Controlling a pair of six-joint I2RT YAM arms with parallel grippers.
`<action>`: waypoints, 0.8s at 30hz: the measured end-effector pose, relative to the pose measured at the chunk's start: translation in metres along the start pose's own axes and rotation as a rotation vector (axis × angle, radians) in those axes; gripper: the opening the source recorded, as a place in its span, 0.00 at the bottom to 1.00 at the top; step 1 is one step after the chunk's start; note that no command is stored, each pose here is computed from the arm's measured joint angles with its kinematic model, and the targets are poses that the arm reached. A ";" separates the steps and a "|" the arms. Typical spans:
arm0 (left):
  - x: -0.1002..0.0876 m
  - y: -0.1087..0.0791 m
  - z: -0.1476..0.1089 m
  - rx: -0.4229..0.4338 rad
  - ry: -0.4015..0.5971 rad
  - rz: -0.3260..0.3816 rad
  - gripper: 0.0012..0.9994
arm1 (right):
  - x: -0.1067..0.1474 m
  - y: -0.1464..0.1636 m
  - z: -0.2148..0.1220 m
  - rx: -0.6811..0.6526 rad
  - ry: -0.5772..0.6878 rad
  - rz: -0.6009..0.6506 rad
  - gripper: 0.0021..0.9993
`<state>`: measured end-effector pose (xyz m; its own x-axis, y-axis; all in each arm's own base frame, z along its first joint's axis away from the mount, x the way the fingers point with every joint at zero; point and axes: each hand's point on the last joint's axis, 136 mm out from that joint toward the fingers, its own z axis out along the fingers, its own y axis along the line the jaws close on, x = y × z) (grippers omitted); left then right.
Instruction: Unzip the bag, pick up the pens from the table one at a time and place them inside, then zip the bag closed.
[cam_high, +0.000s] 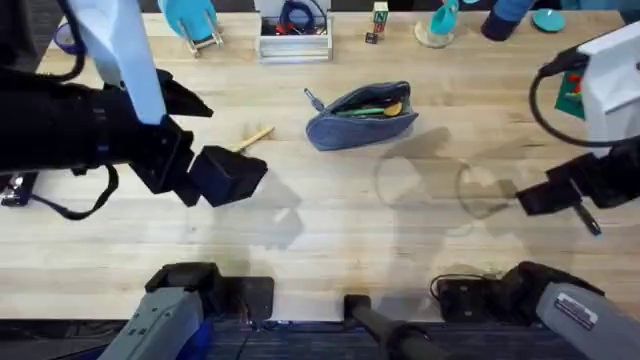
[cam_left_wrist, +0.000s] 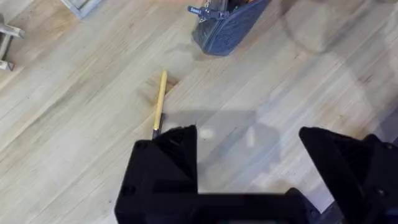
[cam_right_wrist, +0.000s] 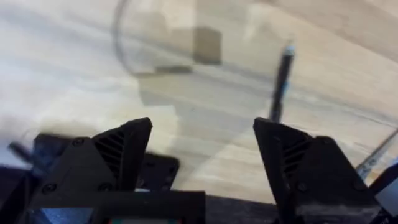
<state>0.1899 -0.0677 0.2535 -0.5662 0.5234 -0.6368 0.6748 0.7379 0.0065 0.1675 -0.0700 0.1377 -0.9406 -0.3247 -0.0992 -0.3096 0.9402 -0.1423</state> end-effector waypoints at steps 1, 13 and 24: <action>0.000 0.000 0.000 0.000 0.000 0.000 0.99 | -0.002 -0.006 0.000 0.016 -0.015 0.016 1.00; 0.000 0.000 0.000 0.000 0.000 0.000 0.99 | -0.006 -0.038 -0.001 0.065 -0.103 0.149 1.00; 0.000 0.000 0.000 0.000 0.000 0.000 0.99 | 0.003 -0.037 0.011 0.033 -0.066 0.120 1.00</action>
<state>0.1899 -0.0677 0.2535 -0.5662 0.5234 -0.6368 0.6748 0.7380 0.0066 0.1774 -0.1073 0.1317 -0.9590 -0.2173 -0.1821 -0.1897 0.9692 -0.1574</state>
